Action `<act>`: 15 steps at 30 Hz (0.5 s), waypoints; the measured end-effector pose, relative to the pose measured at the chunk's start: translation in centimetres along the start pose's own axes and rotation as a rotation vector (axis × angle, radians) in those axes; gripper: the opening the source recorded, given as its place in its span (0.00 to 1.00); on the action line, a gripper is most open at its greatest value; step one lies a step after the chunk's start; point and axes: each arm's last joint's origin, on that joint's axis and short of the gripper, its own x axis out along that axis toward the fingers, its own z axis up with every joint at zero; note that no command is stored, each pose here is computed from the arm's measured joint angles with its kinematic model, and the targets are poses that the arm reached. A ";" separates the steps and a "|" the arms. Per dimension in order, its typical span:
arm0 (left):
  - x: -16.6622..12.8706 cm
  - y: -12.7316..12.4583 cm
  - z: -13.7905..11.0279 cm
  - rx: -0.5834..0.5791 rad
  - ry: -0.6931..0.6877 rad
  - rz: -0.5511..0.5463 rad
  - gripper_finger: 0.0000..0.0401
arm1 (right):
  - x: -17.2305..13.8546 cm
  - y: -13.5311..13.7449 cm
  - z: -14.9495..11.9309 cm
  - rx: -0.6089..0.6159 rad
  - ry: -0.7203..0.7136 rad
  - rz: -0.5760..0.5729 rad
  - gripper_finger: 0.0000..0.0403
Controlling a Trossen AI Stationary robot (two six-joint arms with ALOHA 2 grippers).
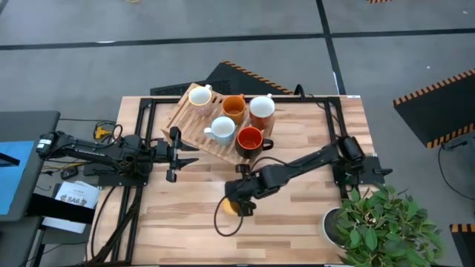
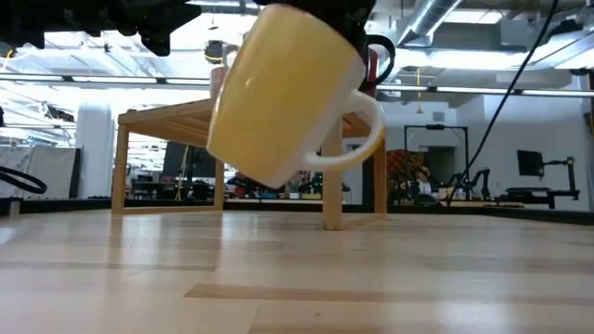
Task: Place coffee mugs
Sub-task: Put the yellow mug on the shelf
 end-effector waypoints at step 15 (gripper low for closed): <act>0.0 0.0 0.0 0.000 -0.001 0.000 0.34 | 0.8 1.5 -0.1 -0.035 0.016 0.018 0.13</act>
